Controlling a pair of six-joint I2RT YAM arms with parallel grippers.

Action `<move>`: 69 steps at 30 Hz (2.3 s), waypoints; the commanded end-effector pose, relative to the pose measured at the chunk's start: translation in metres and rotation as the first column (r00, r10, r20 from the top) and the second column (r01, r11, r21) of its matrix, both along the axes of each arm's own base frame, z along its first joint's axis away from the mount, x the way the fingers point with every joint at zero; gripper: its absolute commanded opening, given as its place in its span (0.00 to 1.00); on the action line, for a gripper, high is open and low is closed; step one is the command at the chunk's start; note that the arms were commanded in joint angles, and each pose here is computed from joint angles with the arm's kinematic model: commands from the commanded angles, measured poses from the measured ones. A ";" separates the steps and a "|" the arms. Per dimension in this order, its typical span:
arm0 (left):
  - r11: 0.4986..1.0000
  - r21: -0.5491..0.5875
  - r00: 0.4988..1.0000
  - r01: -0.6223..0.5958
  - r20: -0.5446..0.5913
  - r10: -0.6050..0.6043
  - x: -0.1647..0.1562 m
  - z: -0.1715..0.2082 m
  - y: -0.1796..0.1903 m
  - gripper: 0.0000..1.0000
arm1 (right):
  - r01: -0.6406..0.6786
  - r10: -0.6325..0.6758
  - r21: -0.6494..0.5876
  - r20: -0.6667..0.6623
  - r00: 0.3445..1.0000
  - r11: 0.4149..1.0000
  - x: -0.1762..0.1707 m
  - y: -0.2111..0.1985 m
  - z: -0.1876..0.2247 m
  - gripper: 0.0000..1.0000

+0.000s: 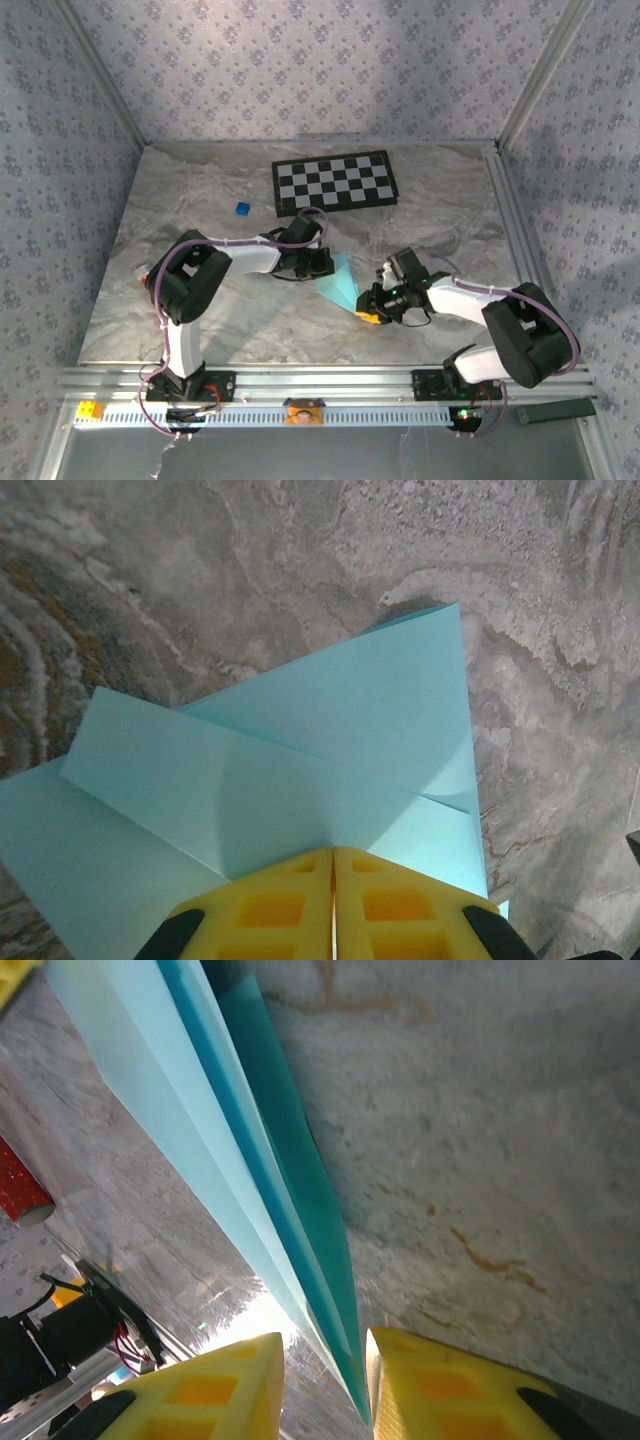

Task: Fold a paper plane with a square sheet of paper (pick it up from the middle)
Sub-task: Turn over the paper at the center of the table.

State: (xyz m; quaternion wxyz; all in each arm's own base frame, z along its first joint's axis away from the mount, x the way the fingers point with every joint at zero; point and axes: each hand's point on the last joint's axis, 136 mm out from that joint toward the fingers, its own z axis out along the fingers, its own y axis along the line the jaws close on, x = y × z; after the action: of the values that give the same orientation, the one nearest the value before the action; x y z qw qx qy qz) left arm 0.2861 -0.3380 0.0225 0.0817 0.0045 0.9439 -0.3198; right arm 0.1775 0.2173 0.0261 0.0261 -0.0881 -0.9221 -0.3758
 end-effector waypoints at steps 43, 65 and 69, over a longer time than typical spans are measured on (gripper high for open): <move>0.991 -0.114 0.961 -0.071 0.258 0.099 0.011 0.107 0.014 0.27 | -0.071 0.065 0.009 0.308 0.949 0.997 0.031 -0.010 0.045 0.05; 0.957 -0.161 0.862 -0.241 0.417 0.287 0.003 0.141 0.072 0.37 | -0.068 0.177 -0.210 0.560 0.809 0.975 0.049 -0.032 0.098 0.04; 0.950 -0.156 0.852 -0.272 0.420 0.313 0.000 0.141 0.082 0.43 | -0.066 0.232 -0.300 0.563 0.793 0.952 0.050 -0.039 0.103 0.04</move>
State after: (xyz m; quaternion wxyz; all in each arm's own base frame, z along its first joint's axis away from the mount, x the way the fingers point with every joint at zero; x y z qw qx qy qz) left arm 0.2861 -0.2639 0.1557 0.3221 -0.0573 0.8812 -0.3412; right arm 0.2261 0.1887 0.1212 -0.2312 0.0851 -0.9215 -0.3004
